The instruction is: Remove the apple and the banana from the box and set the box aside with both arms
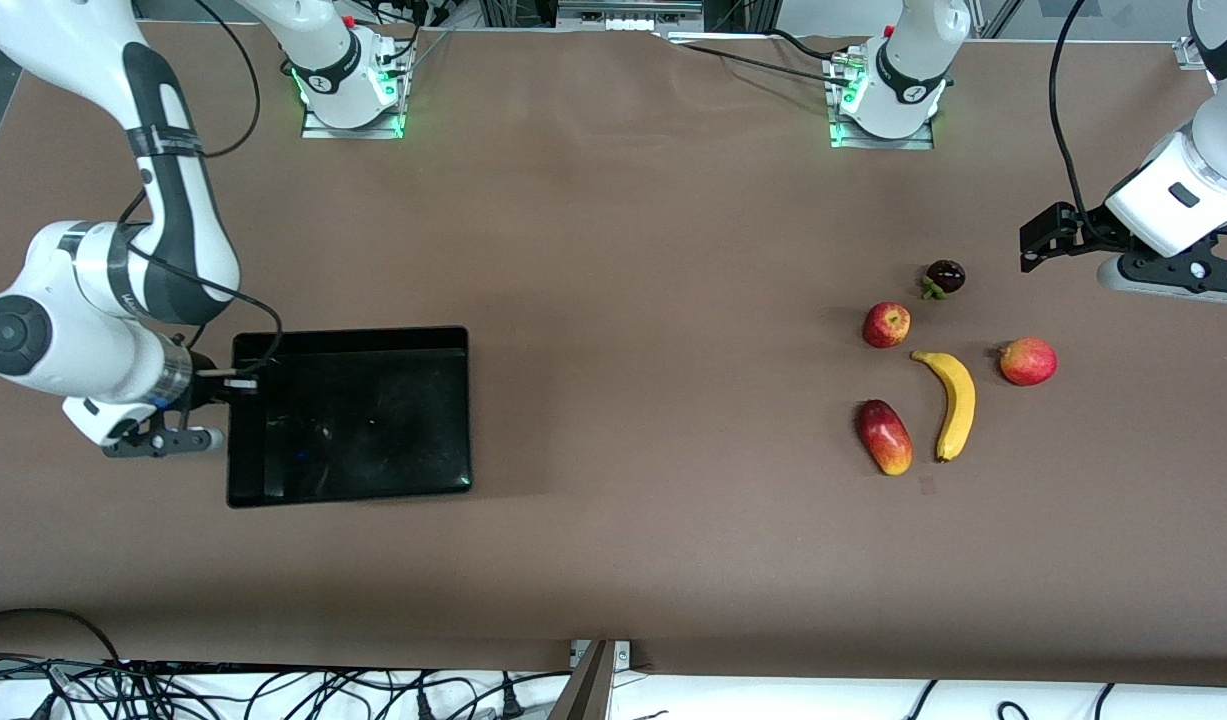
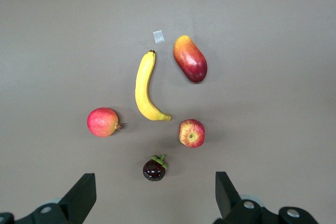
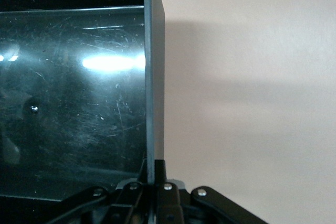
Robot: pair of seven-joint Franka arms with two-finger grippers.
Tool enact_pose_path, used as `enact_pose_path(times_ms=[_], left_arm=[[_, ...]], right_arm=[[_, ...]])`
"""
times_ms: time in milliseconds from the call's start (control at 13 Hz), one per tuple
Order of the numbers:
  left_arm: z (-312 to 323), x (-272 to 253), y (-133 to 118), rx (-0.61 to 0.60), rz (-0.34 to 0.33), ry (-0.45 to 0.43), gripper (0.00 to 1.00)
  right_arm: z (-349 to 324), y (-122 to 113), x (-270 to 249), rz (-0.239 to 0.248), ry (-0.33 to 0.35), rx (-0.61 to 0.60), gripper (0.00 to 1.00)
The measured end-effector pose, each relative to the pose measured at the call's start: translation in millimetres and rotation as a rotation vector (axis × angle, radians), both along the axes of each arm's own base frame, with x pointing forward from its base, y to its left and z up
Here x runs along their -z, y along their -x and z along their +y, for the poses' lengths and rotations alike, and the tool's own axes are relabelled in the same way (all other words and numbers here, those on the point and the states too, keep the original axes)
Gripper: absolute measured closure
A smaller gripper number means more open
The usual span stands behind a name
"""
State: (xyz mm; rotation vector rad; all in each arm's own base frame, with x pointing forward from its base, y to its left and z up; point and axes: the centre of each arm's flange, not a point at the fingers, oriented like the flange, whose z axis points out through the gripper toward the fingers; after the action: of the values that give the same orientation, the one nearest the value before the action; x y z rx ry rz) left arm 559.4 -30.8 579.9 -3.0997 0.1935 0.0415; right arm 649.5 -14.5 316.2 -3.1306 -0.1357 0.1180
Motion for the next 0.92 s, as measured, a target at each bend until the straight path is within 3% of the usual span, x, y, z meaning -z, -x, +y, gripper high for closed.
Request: enact_pose_path(times_ms=[231, 462, 923], left_arm=[[-0.1, 0.0, 0.0, -0.003, -0.001, 0.000, 0.00], [-5.5, -0.4, 0.1, -0.032, -0.005, -0.001, 0.00], [-7.1, -0.4, 0.1, -0.038, -0.005, -0.001, 0.00]], right_arm=[[-45.3, 26.5, 35.1, -0.021, -0.052, 0.002, 0.95], [-76.6, 42.3, 61.2, -0.041, -0.048, 0.019, 0.95], [-79.1, 45.8, 69.8, -0.043, -0.065, 0.042, 0.95]])
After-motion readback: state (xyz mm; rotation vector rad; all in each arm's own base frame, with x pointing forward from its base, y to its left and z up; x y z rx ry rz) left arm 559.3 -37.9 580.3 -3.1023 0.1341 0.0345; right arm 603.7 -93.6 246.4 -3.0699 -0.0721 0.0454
